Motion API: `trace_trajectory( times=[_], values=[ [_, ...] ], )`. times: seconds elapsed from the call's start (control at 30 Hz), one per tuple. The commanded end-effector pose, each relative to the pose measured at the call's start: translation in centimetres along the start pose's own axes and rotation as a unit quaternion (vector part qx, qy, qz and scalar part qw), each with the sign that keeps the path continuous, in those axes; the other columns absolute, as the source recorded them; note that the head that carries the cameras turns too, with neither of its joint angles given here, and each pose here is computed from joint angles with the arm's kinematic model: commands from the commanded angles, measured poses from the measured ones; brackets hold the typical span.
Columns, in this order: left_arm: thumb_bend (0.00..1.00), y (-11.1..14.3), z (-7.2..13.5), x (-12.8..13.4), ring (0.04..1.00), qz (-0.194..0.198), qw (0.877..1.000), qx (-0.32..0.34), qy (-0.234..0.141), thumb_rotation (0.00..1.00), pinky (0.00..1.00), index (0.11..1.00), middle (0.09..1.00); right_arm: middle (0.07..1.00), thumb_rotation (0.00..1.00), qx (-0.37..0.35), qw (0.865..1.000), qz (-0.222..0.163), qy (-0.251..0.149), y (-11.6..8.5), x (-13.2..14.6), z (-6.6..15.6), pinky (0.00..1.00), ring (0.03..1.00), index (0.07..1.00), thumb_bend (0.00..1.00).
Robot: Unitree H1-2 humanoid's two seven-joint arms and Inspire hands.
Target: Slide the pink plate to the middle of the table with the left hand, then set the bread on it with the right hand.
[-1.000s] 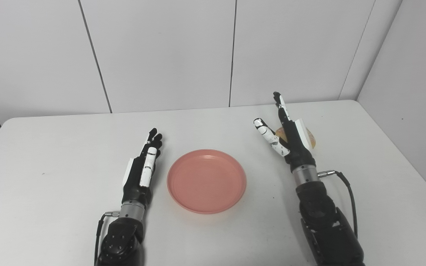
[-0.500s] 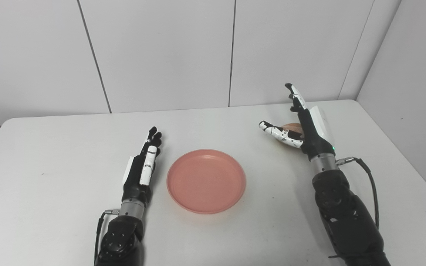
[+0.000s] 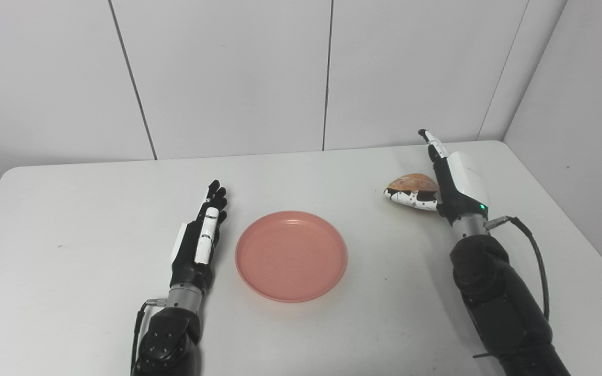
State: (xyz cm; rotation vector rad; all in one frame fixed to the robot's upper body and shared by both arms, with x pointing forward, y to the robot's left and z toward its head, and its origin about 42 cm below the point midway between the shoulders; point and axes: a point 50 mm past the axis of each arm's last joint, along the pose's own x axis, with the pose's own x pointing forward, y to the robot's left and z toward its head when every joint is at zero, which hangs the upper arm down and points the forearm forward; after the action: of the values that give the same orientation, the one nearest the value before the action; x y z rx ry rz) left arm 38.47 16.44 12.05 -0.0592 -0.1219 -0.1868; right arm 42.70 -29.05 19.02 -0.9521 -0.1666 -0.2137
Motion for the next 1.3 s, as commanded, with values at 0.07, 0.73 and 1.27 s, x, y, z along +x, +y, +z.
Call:
trace_trajectory(
  times=[0.07,0.73,1.27],
  values=[
    [0.40,-0.1,0.6,0.2,0.996,-0.008,1.000,-0.002,-0.006,1.00,1.00,0.986,0.991,0.915,0.30,-0.006,0.999,-0.034,-0.012,-2.3,2.1,0.6,0.75,0.859,0.910,0.72],
    [0.39,-0.4,1.1,-0.1,0.993,-0.009,1.000,-0.005,-0.003,1.00,1.00,0.977,0.985,0.826,0.03,-0.011,1.000,-0.016,0.014,-0.7,2.1,-1.1,0.65,0.760,0.826,0.49],
    [0.37,-0.5,1.1,-0.1,0.988,-0.009,1.000,-0.001,0.002,1.00,1.00,0.974,0.980,0.679,0.00,-0.012,0.999,-0.049,0.011,0.7,2.5,-1.6,0.46,0.588,0.731,0.41]
  ],
)
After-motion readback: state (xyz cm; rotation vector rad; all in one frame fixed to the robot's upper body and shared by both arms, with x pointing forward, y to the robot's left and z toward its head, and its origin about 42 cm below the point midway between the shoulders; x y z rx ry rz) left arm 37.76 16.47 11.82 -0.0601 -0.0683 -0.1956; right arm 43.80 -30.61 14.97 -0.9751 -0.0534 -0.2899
